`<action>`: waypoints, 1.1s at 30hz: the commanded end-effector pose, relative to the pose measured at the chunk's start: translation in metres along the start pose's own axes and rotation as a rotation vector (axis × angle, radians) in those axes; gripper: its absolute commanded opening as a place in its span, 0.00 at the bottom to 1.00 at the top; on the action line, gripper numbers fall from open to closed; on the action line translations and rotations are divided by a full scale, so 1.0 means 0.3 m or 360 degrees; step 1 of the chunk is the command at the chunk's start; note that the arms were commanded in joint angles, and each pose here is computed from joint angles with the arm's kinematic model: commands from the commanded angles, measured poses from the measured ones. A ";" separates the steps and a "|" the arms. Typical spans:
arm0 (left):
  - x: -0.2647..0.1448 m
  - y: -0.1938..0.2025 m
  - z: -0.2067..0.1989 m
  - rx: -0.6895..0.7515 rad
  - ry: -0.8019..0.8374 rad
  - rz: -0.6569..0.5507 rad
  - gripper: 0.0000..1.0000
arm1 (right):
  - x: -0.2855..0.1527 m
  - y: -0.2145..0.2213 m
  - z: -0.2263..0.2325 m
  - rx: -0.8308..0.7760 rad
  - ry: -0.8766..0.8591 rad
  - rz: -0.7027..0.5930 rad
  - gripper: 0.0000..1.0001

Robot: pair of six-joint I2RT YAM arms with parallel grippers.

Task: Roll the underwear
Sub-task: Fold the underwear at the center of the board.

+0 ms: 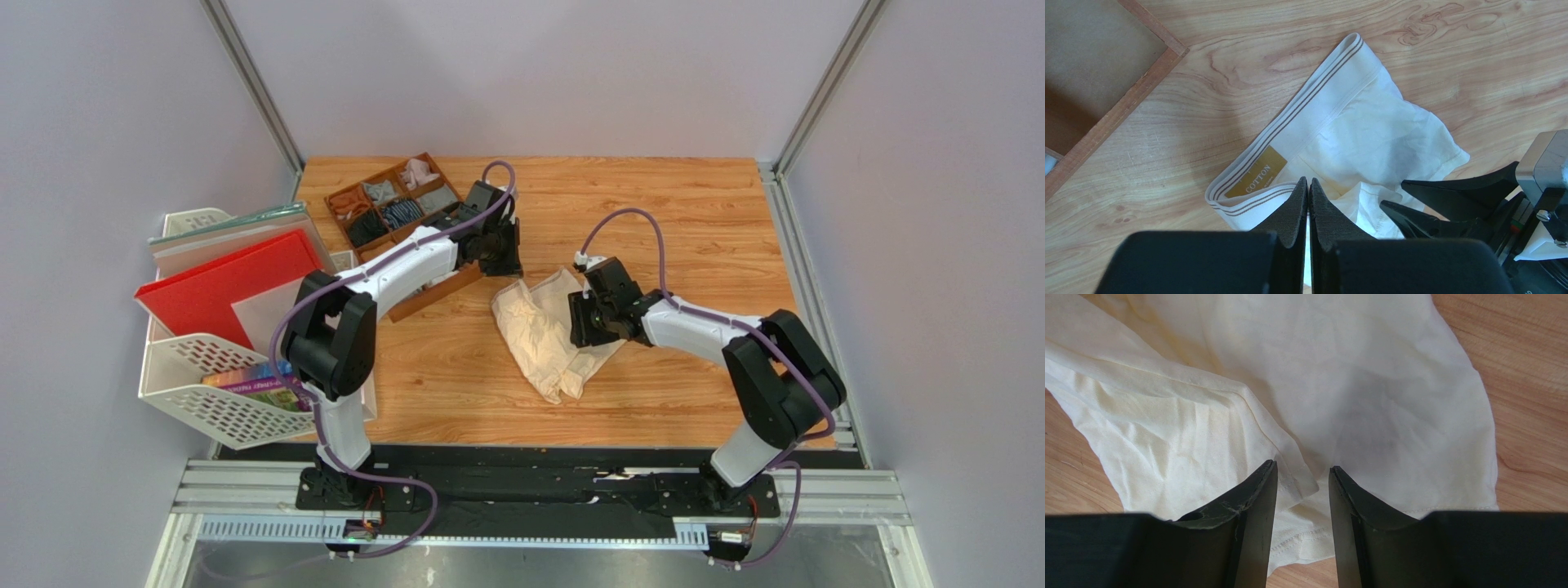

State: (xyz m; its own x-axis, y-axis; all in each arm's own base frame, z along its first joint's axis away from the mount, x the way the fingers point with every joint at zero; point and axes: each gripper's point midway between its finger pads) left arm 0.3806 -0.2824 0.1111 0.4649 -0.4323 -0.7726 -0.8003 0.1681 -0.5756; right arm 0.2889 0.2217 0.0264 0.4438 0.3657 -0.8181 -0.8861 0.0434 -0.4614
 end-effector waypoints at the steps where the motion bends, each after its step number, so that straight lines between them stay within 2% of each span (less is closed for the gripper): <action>1: -0.009 -0.025 -0.015 0.0025 0.0024 -0.0028 0.00 | 0.010 -0.074 0.059 -0.0043 -0.0102 -0.0085 0.39; 10: -0.017 -0.031 -0.014 0.0030 0.0019 -0.0037 0.00 | 0.019 -0.058 0.041 -0.0025 -0.0061 -0.0053 0.28; 12: -0.020 -0.032 -0.014 0.0033 0.0017 -0.0040 0.00 | 0.010 -0.060 0.033 -0.0021 -0.0036 -0.0054 0.22; 13: -0.020 -0.030 -0.011 0.0030 0.0011 -0.0037 0.00 | 0.001 -0.067 0.037 -0.0019 -0.0039 -0.0063 0.15; 17: -0.030 -0.036 -0.005 0.0034 -0.0005 -0.0049 0.00 | -0.043 -0.095 0.053 -0.0008 -0.0047 -0.0098 0.00; 33: -0.112 -0.047 -0.029 0.0041 0.0006 -0.0096 0.00 | -0.344 -0.082 0.101 0.0054 -0.0087 -0.0214 0.00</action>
State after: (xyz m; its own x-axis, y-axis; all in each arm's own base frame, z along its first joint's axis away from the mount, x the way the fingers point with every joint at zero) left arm 0.3778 -0.2765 0.1176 0.4764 -0.4167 -0.7742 -0.7959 0.1698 -0.5812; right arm 0.2679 0.2184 0.1138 0.5291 0.4225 -0.7359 -0.8333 0.0949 -0.5447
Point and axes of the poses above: each gripper's point midway between its finger pads, its own x axis out along the fingers, its own z axis along the line the jaws close on, y = z × x, and after that the axes turned 13 degrees about x, right-handed
